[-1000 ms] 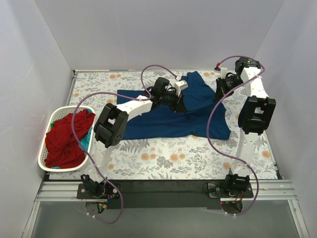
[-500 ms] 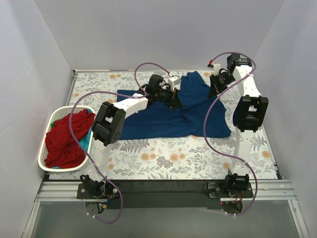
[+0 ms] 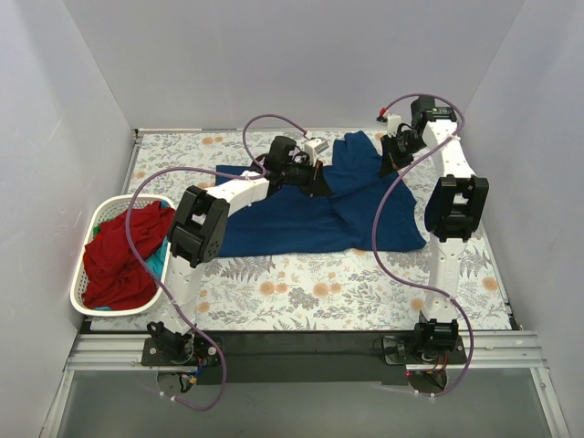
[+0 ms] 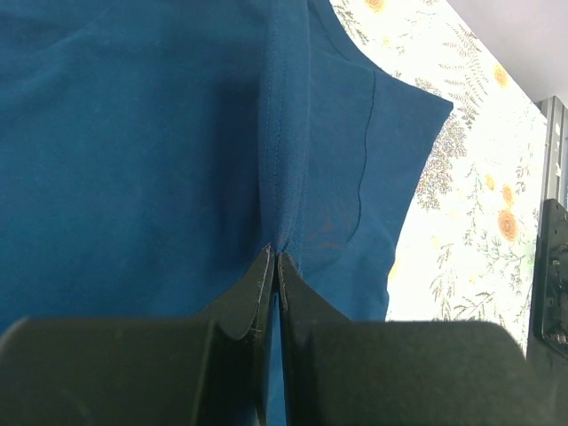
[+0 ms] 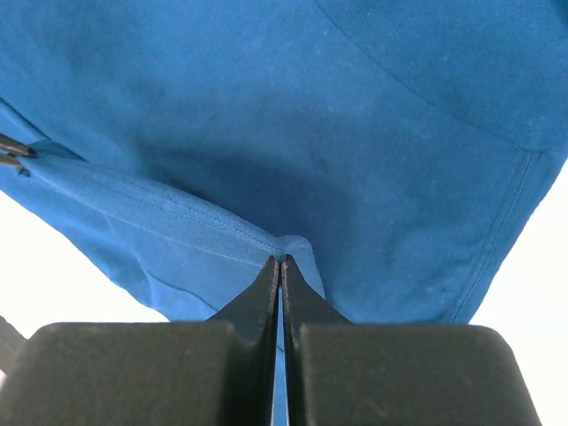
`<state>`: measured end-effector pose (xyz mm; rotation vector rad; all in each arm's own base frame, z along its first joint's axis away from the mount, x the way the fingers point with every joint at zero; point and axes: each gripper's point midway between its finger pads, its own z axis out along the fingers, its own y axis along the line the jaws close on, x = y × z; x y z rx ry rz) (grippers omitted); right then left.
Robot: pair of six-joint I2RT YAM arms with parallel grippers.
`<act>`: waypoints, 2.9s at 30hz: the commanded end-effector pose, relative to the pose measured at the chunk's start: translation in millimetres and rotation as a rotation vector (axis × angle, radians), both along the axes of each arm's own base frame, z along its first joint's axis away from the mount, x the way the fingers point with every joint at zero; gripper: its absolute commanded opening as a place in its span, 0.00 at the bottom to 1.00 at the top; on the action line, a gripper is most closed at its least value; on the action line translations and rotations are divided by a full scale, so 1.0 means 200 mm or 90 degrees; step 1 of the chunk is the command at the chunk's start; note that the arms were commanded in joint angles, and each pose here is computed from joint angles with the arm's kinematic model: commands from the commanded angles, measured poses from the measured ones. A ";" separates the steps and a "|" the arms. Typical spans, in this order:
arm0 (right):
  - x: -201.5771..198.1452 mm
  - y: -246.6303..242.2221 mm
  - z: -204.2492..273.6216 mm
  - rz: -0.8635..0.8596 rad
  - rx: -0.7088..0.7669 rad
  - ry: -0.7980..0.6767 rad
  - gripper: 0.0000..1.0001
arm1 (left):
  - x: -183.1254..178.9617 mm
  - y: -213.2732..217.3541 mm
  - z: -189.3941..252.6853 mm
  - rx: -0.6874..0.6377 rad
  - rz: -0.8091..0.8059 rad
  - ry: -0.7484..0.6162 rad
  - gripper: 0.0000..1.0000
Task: Fold and stack the t-shirts
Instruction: Fold the tshirt
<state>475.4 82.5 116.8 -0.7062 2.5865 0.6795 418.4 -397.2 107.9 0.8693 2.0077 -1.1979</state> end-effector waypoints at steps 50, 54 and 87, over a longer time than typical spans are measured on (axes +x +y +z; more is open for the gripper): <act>-0.75 -0.45 -0.09 -0.028 -0.110 0.167 0.60 | -0.54 1.32 0.13 0.230 0.192 0.231 0.58; -0.81 -0.46 -0.18 -0.025 -0.119 0.204 0.56 | -0.59 1.46 0.05 0.286 0.221 0.243 0.58; -0.89 -0.57 -0.46 -0.011 -0.185 0.248 0.03 | -0.68 1.71 -0.39 0.459 0.314 0.364 0.41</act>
